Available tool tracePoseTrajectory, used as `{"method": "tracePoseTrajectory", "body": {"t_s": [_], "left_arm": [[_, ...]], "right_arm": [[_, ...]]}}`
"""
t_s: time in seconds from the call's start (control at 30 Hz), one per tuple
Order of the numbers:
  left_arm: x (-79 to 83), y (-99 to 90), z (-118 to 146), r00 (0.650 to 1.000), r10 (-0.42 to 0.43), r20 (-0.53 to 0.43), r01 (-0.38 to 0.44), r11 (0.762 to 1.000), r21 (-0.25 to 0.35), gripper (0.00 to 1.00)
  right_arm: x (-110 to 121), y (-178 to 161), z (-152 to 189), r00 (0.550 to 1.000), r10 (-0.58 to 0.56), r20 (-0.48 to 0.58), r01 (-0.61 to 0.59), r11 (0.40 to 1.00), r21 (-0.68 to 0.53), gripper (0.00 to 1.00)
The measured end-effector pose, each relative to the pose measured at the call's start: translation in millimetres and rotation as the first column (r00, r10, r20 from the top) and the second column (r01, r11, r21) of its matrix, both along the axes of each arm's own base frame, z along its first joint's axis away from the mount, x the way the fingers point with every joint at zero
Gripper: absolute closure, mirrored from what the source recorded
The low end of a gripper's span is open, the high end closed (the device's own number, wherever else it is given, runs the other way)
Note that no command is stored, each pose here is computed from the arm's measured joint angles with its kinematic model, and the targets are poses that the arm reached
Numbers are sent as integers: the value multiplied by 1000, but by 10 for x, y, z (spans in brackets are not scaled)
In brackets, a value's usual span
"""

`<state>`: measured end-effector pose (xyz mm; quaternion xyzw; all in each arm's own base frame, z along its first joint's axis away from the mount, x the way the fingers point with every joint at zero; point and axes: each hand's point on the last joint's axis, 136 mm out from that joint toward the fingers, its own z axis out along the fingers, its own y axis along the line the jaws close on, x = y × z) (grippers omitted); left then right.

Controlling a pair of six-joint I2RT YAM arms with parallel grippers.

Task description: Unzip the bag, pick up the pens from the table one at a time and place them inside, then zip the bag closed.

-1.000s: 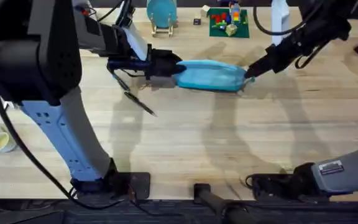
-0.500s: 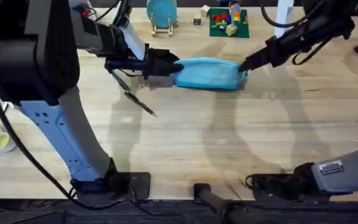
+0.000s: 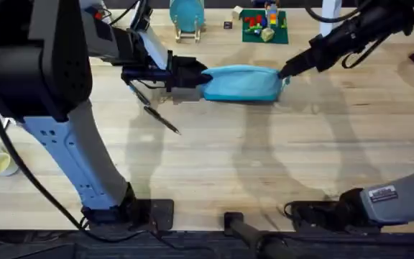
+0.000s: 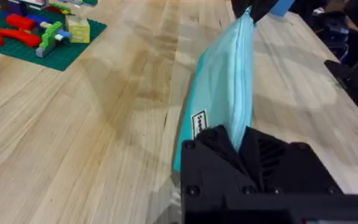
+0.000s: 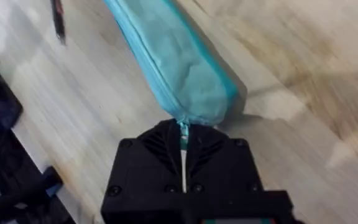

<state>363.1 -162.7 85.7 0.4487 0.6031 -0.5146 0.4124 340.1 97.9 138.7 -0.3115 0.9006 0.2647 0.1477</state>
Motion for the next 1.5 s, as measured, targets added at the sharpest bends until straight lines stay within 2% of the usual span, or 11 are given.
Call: {"method": "tracePoseTrajectory", "body": {"t_s": [0.23,0.63,0.87,1.07,1.5], "left_arm": [[-10,-21,-1,1000,-6,0,6,1000,0,959],[0,0,-3,1000,0,0,0,1000,2,959],[9,19,-6,1000,5,0,-5,1000,4,959],[12,26,-8,1000,7,0,-7,1000,5,959],[25,55,-15,1000,16,-2,-16,1000,9,959]], "right_arm": [[-52,-21,-60,1000,10,-20,-11,998,-60,970],[-71,192,-101,995,101,13,-98,985,-145,970],[24,234,-5,990,124,62,-110,976,-187,970],[14,301,-13,985,155,72,-136,966,-220,970],[122,364,0,976,174,129,-139,960,-243,970]]}}
